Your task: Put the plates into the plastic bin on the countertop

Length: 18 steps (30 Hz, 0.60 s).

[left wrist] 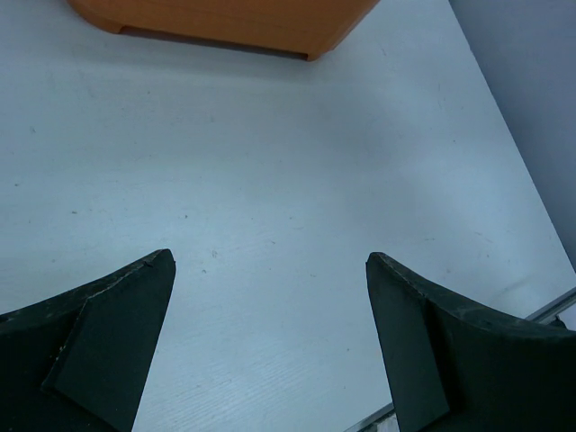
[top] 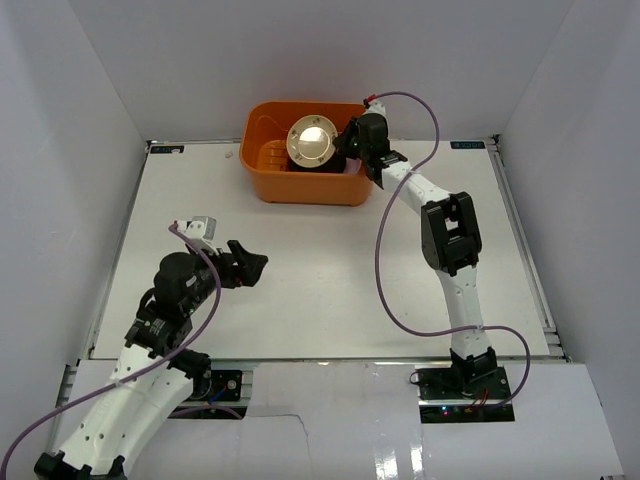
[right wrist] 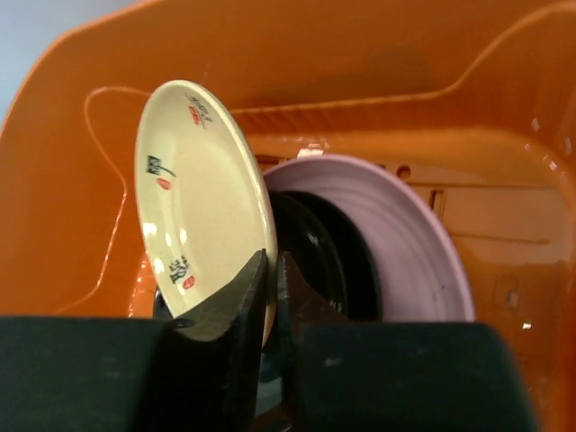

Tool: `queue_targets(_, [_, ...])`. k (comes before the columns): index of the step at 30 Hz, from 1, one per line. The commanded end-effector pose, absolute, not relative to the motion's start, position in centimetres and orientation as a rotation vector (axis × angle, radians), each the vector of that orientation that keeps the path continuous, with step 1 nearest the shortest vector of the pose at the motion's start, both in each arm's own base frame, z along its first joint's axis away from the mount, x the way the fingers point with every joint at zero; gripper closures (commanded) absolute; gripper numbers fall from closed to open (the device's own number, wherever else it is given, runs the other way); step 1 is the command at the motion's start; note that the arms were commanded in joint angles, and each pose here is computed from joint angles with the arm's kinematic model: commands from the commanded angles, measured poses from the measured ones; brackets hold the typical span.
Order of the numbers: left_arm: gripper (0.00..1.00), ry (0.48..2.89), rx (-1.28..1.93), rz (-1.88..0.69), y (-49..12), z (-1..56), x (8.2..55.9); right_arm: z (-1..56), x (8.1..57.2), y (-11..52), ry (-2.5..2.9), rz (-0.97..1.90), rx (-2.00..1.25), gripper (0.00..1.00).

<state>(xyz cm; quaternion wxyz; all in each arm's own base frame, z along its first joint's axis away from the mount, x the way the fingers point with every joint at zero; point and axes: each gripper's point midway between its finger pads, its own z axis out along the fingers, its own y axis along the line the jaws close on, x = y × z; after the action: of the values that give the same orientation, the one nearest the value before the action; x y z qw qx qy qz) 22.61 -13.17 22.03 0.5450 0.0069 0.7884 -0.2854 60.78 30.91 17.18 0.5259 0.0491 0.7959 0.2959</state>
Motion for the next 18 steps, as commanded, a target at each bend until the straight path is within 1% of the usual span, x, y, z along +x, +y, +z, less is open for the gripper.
queue_targets(1, [0.02, 1.857, 0.058, -0.697, -13.7, 23.0, 22.6, 22.3, 60.9, 31.8, 1.788, 0.725, 0.116, 0.8])
queue_targets(3, [0.02, 1.847, 0.051, -0.69, -13.5, 23.2, 22.6, 22.5, 60.7, 31.7, 1.786, 0.715, 0.111, 0.72])
queue_targets(4, [0.02, 1.836, 0.05, -0.691, -13.4, 23.5, 22.5, 22.3, 60.7, 31.7, 1.79, 0.706, 0.105, 0.66])
queue_targets(5, [0.02, 1.834, 0.046, -0.69, -13.4, 23.5, 22.5, 22.4, 60.6, 31.6, 1.792, 0.69, 0.089, 0.56])
queue_targets(7, [0.02, 1.831, 0.048, -0.692, -13.4, 23.6, 22.5, 23.0, 60.6, 31.0, 1.798, 0.653, 0.081, 0.49])
queue_targets(8, [0.02, 1.833, 0.05, -0.694, -13.4, 23.5, 22.4, 23.9, 60.4, 30.6, 1.785, 0.629, 0.066, 0.43])
queue_targets(10, [0.02, 1.831, 0.048, -0.692, -13.4, 23.5, 22.4, 24.7, 59.9, 30.1, 1.779, 0.614, 0.056, 0.4])
queue_targets(11, [0.02, 1.826, 0.047, -0.689, -13.3, 23.6, 22.4, 24.3, 59.5, 29.9, 1.789, 0.596, 0.039, 0.36])
queue_targets(12, [0.02, 1.825, 0.045, -0.687, -13.3, 23.6, 22.4, 26.2, 58.7, 29.8, 1.763, 0.611, 0.025, 0.34])
queue_targets(13, [0.02, 1.826, 0.039, -0.68, -13.1, 23.6, 22.5, 26.9, 58.2, 29.6, 1.757, 0.612, 0.014, 0.32])
queue_targets(14, [0.02, 1.825, 0.037, -0.675, -13.0, 23.6, 22.5, 26.2, 57.5, 29.4, 1.773, 0.61, 0.002, 0.29])
queue_targets(15, [0.02, 1.827, 0.035, -0.676, -13.0, 23.6, 22.5, 28.7, 56.3, 29.1, 1.732, 0.623, -0.019, 0.26])
queue_targets(16, [0.02, 1.824, 0.034, -0.675, -13.0, 23.7, 22.5, 29.4, 55.5, 28.8, 1.721, 0.626, -0.028, 0.17])
queue_targets(17, [0.02, 1.819, 0.031, -0.675, -12.9, 23.8, 22.4, 28.1, 54.5, 28.4, 1.74, 0.622, -0.037, 0.11])
queue_targets(18, [0.02, 1.817, 0.026, -0.672, -12.8, 23.8, 22.4, 31.0, 52.9, 27.9, 1.691, 0.639, -0.058, 0.04])
